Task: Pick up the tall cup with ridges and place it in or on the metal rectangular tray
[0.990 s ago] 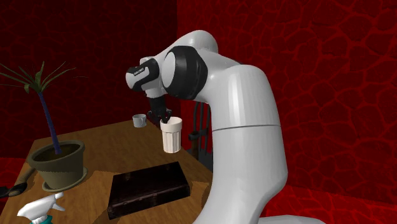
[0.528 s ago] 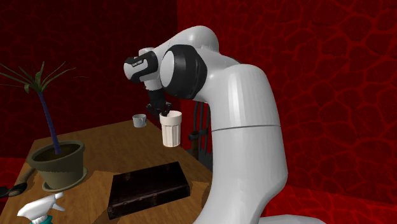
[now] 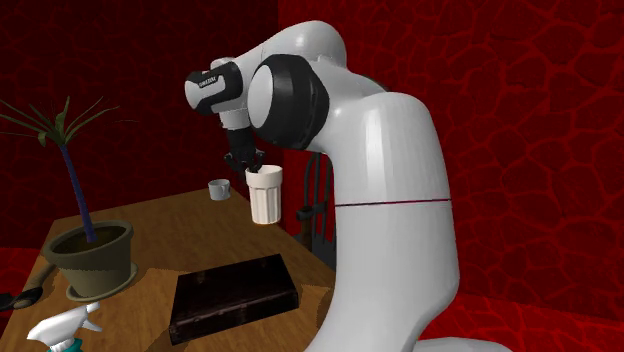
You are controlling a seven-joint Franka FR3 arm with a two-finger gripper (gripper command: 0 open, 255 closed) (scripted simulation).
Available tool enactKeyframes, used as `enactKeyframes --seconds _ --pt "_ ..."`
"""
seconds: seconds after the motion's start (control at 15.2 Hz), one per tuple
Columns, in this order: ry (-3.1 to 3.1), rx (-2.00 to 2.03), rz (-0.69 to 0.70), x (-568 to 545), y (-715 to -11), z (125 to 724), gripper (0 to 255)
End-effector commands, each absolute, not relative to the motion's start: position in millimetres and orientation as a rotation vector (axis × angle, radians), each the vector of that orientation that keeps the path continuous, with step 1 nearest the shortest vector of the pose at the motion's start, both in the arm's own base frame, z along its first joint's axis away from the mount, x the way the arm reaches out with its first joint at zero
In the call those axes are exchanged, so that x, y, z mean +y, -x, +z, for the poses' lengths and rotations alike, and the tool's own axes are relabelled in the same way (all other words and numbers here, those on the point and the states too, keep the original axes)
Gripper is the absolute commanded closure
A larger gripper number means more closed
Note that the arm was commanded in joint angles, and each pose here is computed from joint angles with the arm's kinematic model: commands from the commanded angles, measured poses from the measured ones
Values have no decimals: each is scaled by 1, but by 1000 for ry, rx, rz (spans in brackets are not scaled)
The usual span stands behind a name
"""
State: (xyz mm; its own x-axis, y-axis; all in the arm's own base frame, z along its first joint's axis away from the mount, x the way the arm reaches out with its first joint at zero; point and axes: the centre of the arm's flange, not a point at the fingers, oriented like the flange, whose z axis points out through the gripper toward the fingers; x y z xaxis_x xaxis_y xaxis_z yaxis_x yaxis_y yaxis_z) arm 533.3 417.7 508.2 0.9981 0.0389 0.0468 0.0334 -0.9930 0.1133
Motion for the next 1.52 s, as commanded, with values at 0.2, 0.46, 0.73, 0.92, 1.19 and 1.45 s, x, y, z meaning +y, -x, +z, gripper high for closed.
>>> enactKeyframes --seconds 0.2,0.46,0.73,0.92,1.19,1.45 --pt "-3027 55 75 421 -470 521 255" --pt "-3027 55 75 423 -419 533 255" --pt "-3027 55 75 426 -367 545 255" --pt "-3027 55 75 428 -329 554 255" --pt "-3027 55 75 429 -318 541 255" --pt "-3027 55 75 429 -318 520 255"
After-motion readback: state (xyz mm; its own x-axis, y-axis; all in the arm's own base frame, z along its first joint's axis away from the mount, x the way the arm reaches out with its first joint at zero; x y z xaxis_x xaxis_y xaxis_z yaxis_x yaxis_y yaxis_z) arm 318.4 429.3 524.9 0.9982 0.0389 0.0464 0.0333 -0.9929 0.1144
